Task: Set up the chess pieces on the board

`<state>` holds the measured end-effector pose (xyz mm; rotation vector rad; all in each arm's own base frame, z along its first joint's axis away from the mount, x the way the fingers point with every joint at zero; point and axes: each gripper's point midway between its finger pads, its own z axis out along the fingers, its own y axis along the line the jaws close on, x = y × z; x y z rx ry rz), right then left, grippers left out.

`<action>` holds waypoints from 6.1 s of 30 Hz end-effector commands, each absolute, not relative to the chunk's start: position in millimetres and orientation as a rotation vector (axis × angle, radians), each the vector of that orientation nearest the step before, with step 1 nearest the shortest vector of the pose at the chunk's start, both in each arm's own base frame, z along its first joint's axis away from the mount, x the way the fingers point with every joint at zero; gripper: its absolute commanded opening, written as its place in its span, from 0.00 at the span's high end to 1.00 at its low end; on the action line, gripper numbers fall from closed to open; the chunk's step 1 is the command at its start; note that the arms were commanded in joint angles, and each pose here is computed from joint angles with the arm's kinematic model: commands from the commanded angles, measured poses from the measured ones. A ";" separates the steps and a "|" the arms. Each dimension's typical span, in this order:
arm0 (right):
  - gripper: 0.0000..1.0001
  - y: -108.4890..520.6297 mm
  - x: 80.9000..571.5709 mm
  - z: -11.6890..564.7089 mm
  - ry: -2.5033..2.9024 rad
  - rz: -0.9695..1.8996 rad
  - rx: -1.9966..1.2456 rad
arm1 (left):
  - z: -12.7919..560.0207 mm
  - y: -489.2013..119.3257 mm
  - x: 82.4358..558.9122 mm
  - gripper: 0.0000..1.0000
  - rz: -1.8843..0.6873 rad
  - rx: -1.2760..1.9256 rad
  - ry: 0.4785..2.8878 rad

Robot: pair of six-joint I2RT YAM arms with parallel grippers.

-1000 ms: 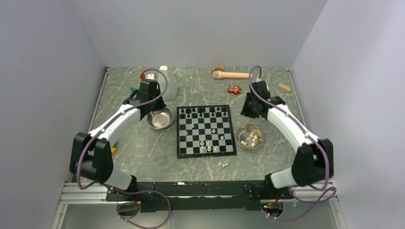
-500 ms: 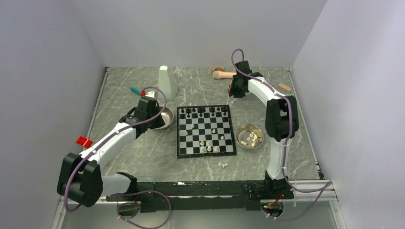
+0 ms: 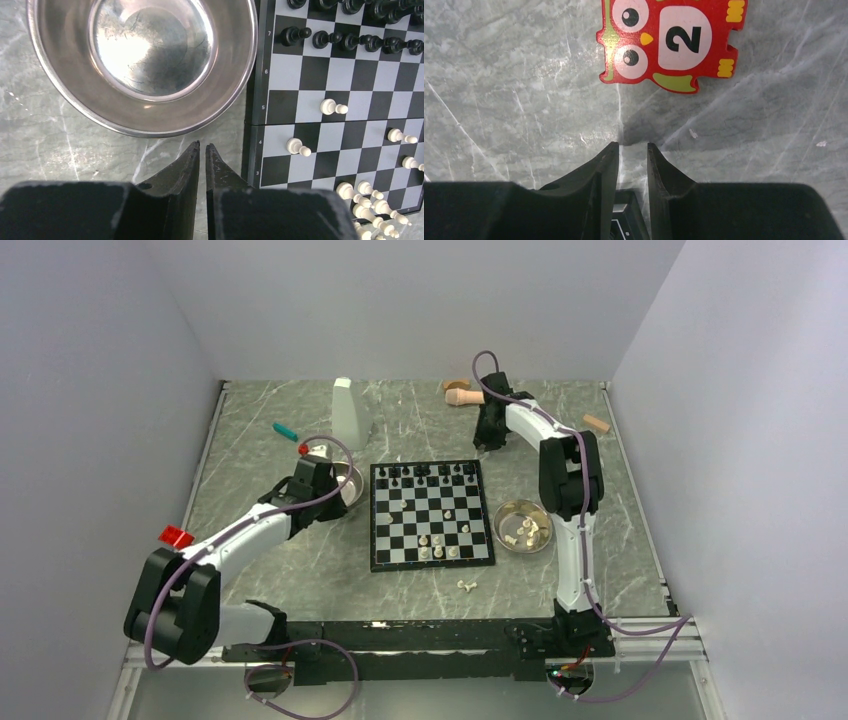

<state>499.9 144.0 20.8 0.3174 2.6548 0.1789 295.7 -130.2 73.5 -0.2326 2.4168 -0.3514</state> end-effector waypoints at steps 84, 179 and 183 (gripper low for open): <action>0.52 139.2 318.9 165.6 2.350 0.410 0.162 | 31.9 -147.8 212.5 0.86 -0.355 -0.251 2.512; 0.89 214.6 162.5 78.8 2.669 0.387 -0.332 | 76.6 -143.2 235.9 0.78 -0.407 -0.271 2.421; 0.89 199.7 177.2 87.7 2.677 0.363 -0.284 | 77.0 -142.4 236.0 0.78 -0.403 -0.273 2.420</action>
